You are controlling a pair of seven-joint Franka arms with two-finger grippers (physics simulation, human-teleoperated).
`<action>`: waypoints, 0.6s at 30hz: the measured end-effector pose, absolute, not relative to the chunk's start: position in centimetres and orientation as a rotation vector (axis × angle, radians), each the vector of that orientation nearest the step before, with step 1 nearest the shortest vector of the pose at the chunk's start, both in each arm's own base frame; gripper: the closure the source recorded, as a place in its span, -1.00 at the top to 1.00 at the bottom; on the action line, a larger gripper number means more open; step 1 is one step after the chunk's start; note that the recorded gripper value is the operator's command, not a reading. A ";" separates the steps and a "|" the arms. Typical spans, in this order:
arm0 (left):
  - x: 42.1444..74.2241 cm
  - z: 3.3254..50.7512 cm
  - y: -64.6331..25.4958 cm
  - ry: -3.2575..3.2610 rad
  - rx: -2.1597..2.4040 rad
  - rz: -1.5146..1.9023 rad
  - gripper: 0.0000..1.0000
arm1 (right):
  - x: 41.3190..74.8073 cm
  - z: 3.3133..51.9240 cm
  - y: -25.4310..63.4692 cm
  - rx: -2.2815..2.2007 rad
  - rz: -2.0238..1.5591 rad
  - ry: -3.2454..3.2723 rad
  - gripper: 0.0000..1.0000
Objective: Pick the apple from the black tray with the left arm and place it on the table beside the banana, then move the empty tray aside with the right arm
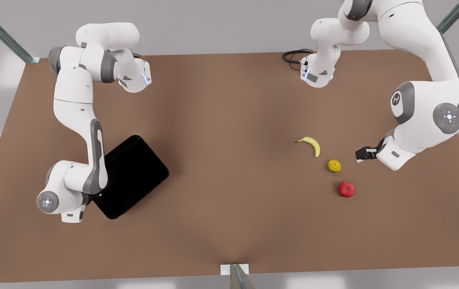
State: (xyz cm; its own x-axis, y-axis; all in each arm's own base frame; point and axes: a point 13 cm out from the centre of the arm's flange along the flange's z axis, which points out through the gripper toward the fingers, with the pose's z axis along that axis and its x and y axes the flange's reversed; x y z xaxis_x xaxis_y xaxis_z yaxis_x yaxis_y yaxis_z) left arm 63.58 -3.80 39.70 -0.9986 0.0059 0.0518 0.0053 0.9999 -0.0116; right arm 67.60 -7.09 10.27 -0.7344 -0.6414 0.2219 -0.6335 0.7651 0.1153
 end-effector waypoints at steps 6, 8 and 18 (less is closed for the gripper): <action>63.6 39.7 -3.6 -3.088 -0.025 0.006 1.00 | 68.1 10.4 -7.2 1.063 -0.038 -2.704 1.00; 63.6 39.8 -3.6 -3.089 -0.029 0.003 1.00 | 68.3 11.3 -7.4 1.081 -0.034 -2.707 1.00; 63.8 40.1 -3.7 -3.096 -0.050 -0.004 1.00 | 65.0 43.2 4.9 1.397 -0.106 -2.859 1.00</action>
